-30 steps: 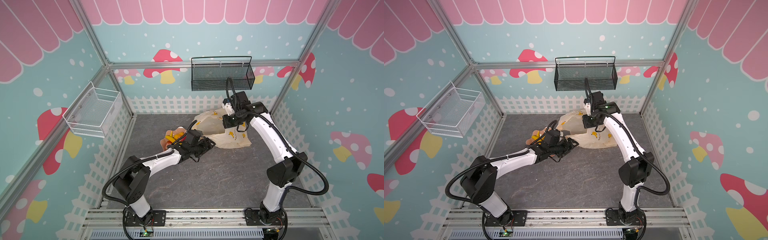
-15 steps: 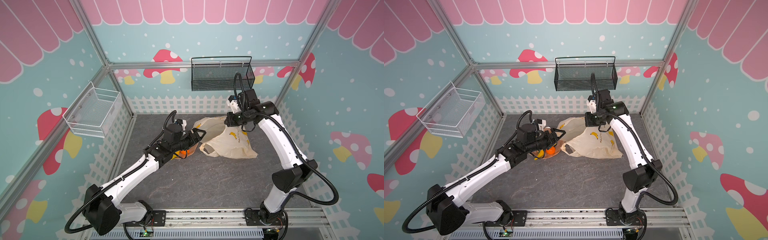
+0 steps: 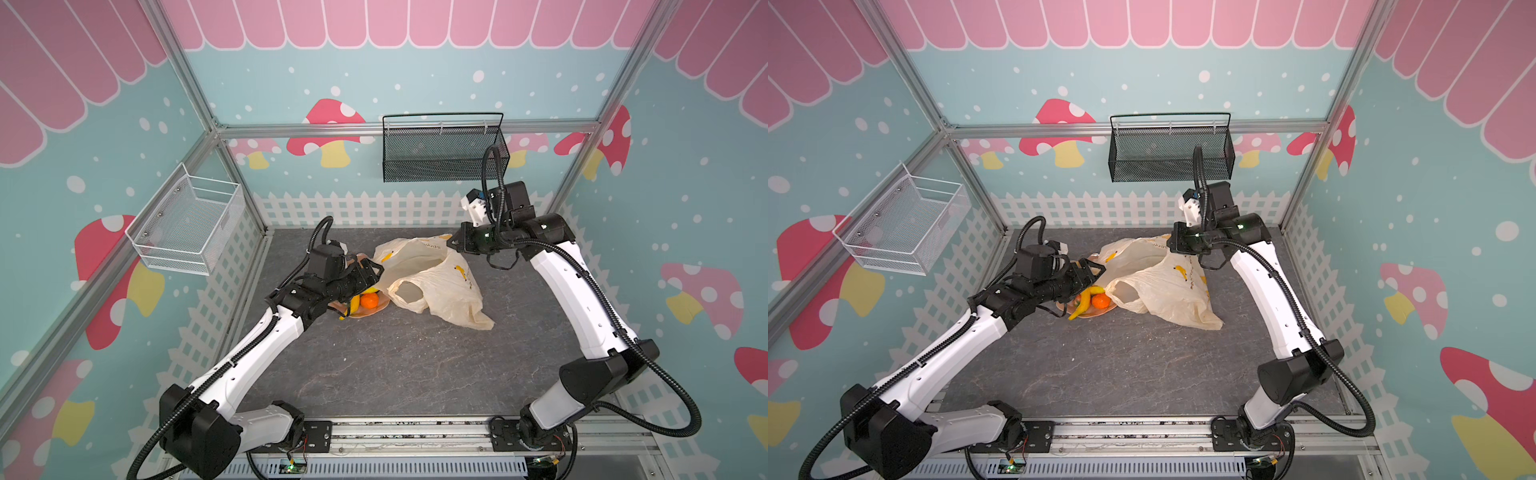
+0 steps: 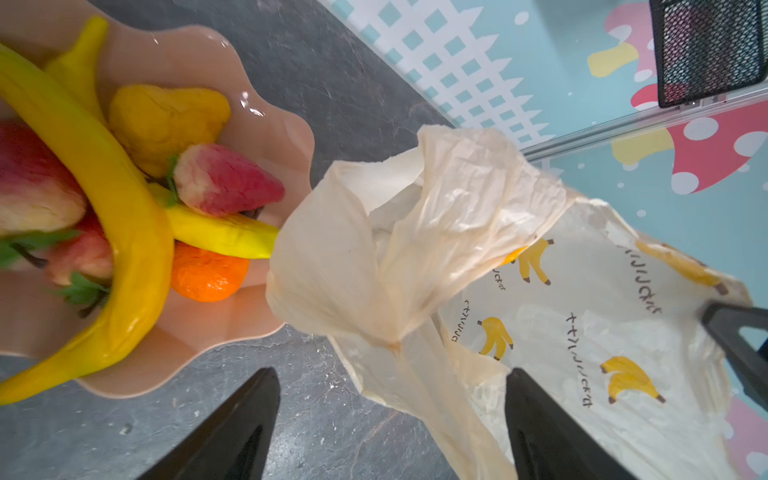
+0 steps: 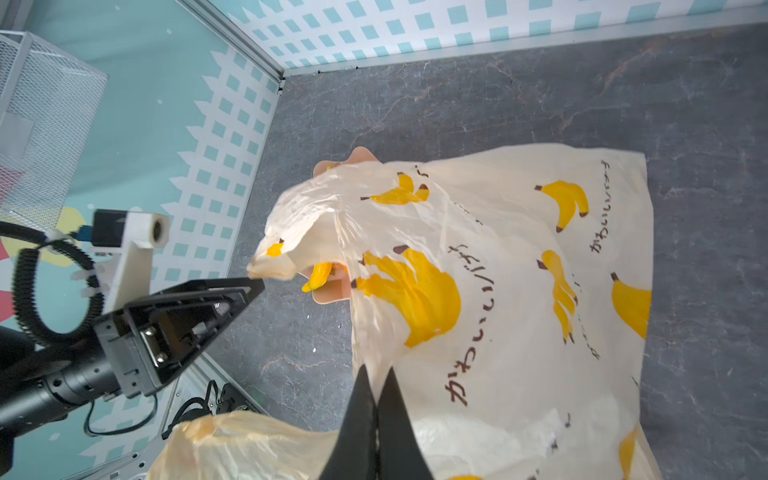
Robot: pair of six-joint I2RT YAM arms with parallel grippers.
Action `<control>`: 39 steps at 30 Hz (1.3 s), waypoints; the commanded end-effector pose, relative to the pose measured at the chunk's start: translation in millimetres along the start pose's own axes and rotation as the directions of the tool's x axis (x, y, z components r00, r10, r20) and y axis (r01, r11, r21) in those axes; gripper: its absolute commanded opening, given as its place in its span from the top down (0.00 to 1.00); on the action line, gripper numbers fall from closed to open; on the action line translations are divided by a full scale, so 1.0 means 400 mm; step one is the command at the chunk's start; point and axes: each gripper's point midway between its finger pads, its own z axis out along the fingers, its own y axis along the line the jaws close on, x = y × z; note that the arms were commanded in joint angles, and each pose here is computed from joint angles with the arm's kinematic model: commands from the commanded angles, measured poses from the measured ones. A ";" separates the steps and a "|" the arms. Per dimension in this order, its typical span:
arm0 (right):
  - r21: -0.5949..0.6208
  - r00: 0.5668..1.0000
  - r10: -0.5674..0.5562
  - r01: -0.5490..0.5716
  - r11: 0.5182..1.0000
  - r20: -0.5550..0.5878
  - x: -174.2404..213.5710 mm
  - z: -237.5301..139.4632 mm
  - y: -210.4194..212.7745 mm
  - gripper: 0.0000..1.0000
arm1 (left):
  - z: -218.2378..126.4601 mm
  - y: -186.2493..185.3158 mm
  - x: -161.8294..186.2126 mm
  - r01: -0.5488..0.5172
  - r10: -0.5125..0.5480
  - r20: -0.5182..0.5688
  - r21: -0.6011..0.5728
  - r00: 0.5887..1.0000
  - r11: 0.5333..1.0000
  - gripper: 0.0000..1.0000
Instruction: Place the fruits into the plastic bag
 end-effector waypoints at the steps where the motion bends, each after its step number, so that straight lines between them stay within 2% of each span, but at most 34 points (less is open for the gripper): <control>1: -0.020 0.993 0.080 -0.079 0.997 0.086 -0.027 -0.016 -0.004 1.00 | -0.055 -0.015 -0.013 -0.102 0.102 0.000 -0.023 0.995 0.995 0.13; 7: -0.019 0.963 0.191 -0.191 0.981 0.190 -0.018 -0.023 -0.043 1.00 | -0.071 -0.026 -0.021 -0.128 0.128 0.001 -0.031 0.992 0.991 0.11; 13: -0.055 0.907 0.297 -0.294 0.954 0.299 -0.045 -0.030 -0.125 1.00 | -0.065 -0.059 -0.041 -0.153 0.153 0.001 -0.006 0.988 0.988 0.09; 20: -0.096 0.893 0.338 -0.325 0.941 0.298 -0.060 -0.004 -0.148 1.00 | -0.054 -0.017 -0.058 -0.159 0.160 0.003 -0.055 0.987 0.986 0.10; 26: -0.132 0.887 0.367 -0.343 0.930 0.280 -0.058 0.014 -0.145 1.00 | -0.030 0.003 -0.002 -0.224 0.220 -0.071 -0.045 0.973 0.974 0.10; 31: -0.135 0.892 0.372 -0.348 0.928 0.256 -0.039 0.024 -0.147 1.00 | 0.029 -0.085 0.089 -0.406 0.406 -0.114 0.025 0.907 0.913 0.08; 35: -0.144 0.897 0.372 -0.346 0.927 0.240 -0.028 0.023 -0.141 1.00 | 0.121 -0.094 0.114 -0.428 0.420 -0.160 -0.017 0.893 0.903 0.08; 39: -0.147 0.909 0.354 -0.328 0.933 0.220 -0.014 0.017 -0.132 1.00 | 0.186 -0.072 0.058 -0.441 0.426 -0.123 -0.137 0.896 0.887 0.07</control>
